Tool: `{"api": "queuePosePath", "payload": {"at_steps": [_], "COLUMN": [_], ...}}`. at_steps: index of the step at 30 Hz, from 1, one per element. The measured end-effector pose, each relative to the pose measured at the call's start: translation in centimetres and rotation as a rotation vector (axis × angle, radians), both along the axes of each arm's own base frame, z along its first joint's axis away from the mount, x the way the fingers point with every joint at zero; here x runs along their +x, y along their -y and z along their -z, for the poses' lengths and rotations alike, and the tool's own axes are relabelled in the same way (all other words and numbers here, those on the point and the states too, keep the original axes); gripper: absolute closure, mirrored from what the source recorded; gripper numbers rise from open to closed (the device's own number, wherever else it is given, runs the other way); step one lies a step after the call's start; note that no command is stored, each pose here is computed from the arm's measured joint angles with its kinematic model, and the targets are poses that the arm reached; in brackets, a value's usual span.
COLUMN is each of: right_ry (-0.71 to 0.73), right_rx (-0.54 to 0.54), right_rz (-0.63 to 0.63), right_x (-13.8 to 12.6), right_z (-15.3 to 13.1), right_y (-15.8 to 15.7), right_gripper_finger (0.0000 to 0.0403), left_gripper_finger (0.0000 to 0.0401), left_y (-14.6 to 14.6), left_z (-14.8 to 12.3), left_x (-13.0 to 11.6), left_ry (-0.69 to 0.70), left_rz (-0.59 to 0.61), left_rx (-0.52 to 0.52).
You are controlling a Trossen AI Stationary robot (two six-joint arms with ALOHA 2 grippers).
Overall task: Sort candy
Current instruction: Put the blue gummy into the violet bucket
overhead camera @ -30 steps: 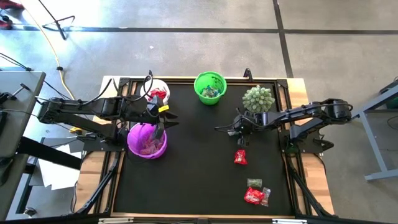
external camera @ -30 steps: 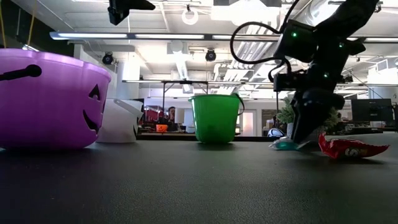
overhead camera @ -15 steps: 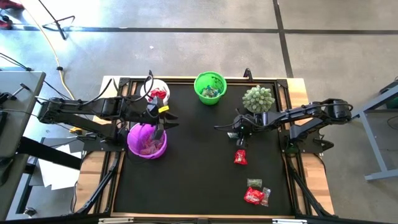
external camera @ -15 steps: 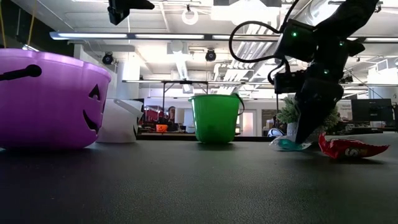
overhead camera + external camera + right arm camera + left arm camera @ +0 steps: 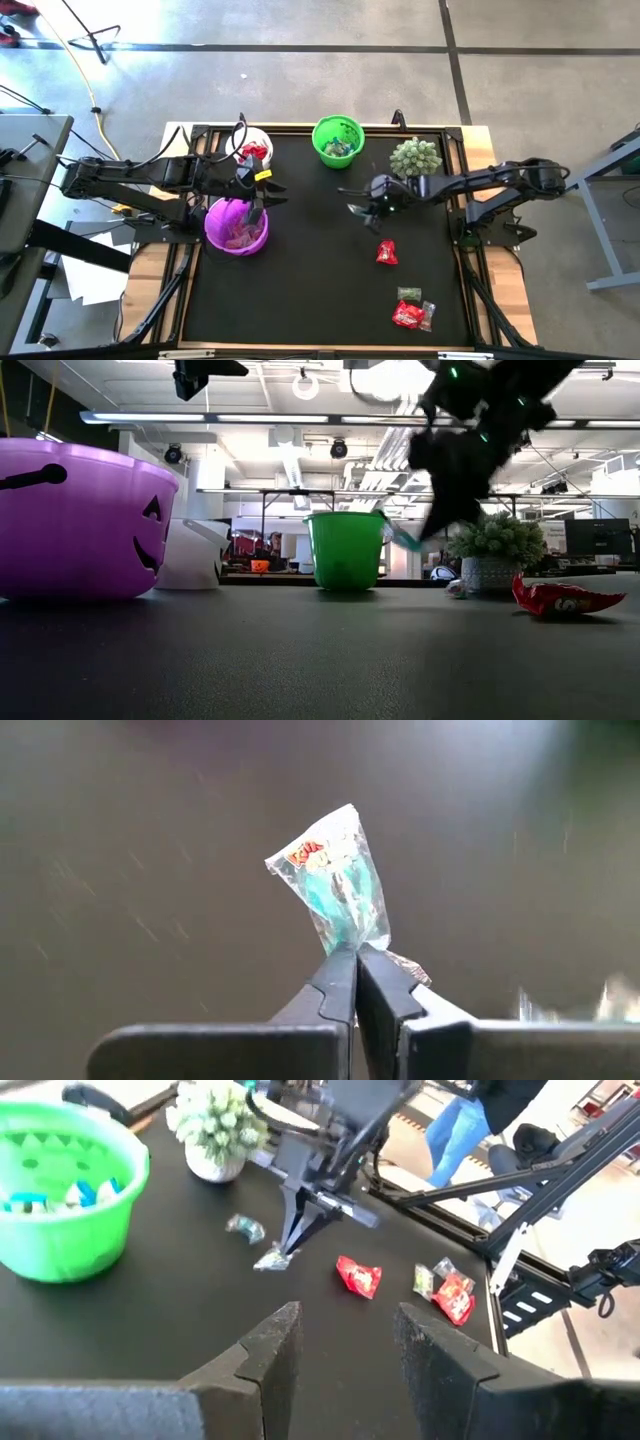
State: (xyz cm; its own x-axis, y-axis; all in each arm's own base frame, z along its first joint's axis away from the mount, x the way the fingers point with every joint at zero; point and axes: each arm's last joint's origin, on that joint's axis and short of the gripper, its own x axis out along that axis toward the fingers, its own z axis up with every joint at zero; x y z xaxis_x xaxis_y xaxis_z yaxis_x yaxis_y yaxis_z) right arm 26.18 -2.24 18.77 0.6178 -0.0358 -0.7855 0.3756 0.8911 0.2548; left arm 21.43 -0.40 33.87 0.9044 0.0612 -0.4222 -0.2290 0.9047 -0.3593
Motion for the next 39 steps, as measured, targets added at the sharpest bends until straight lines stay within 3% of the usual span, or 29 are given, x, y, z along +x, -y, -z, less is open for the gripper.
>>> {"api": "queuePosePath", "payload": {"at_steps": [9,16,21,27,32,39], "right_ry": [0.343,0.489,0.534,0.569,0.620,0.624], "right_rx": [-0.284,-0.337,-0.374,-0.515,-0.630,-0.638], "right_rz": [-0.013,0.003,-0.049,-0.149,-0.155,-0.157], "right_x": [4.3,4.8,4.9,5.1,5.2,6.1], "right_z": [-11.9,-17.3,-18.6,-19.2,-19.9,-19.4], "right_y": [0.8,0.7,-0.2,-0.6,-0.5,-0.5], "right_gripper_finger": [0.0403,0.0403,0.0403,0.0403,0.0403,0.0403], "left_gripper_finger": [0.0256,0.0250,0.0229,0.0213,0.0210,0.0210], "left_y": [-1.2,-1.7,-2.2,-2.8,-3.1,-3.5], "left_z": [-1.2,-3.1,-3.7,-3.8,-3.2,-2.9], "left_x": [0.4,0.8,1.1,2.4,3.7,5.0], "left_ry": [0.121,0.305,0.370,0.402,0.410,0.452], "left_rz": [-0.019,-0.011,-0.026,-0.023,-0.021,-0.038], "left_rx": [0.114,0.264,0.324,0.496,0.493,0.491]}}
